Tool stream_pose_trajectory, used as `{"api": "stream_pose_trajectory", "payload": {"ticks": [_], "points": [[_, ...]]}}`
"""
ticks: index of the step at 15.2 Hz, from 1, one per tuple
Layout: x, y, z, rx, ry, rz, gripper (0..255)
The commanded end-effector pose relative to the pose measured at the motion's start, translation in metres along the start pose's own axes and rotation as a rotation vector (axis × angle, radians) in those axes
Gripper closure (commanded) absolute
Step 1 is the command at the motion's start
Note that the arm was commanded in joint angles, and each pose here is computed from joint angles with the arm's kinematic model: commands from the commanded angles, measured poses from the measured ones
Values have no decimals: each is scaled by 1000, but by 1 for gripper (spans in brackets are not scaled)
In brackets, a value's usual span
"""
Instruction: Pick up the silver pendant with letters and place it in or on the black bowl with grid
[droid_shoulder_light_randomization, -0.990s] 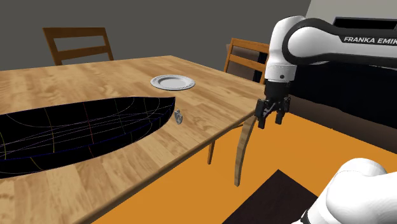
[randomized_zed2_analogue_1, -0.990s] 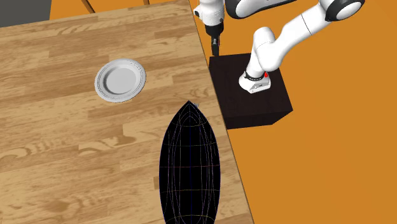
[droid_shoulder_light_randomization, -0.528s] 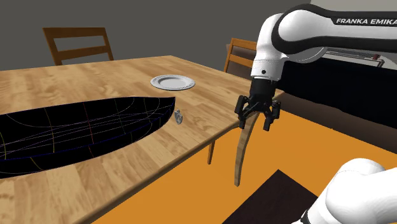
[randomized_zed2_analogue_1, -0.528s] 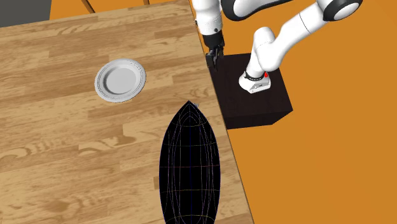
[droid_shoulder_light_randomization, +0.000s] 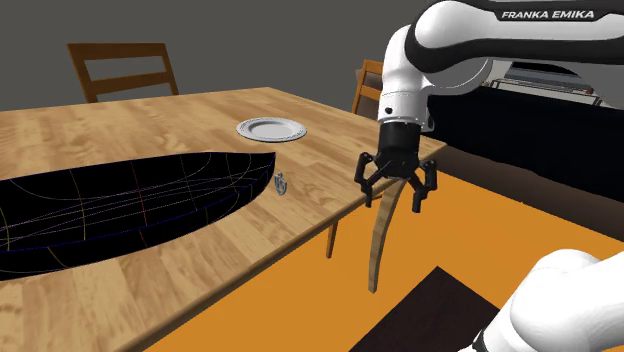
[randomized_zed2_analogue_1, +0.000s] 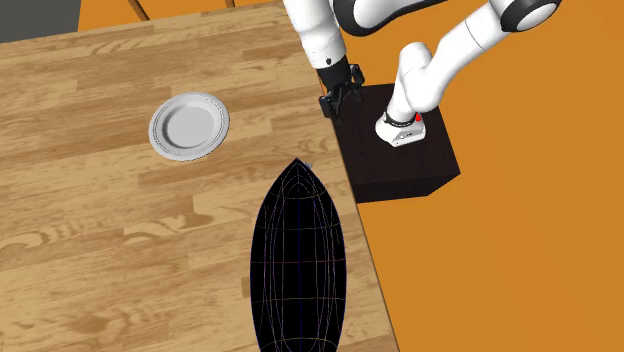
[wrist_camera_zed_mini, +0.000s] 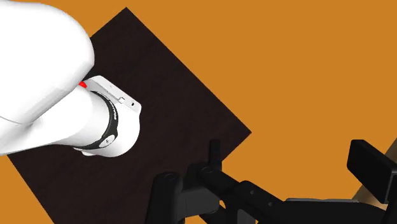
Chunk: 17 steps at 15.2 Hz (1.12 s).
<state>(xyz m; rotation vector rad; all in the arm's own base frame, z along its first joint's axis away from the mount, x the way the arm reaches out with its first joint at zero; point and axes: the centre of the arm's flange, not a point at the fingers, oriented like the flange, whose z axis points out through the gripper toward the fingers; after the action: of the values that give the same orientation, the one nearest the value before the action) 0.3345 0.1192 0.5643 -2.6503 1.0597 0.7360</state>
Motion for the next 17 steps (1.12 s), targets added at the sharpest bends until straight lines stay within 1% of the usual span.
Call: {"api": "stream_pose_trajectory", "payload": {"ticks": [1, 2, 3, 10, 17], "points": [[-12, -47, -18, 284, -28, 52, 0], [-7, -11, 3, -28, -22, 35, 0], [-7, -11, 3, -28, -22, 35, 0], [-12, -62, -12, 210, -106, 182, 0], [-8, -108, -38, 449, -189, 328, 0]]}}
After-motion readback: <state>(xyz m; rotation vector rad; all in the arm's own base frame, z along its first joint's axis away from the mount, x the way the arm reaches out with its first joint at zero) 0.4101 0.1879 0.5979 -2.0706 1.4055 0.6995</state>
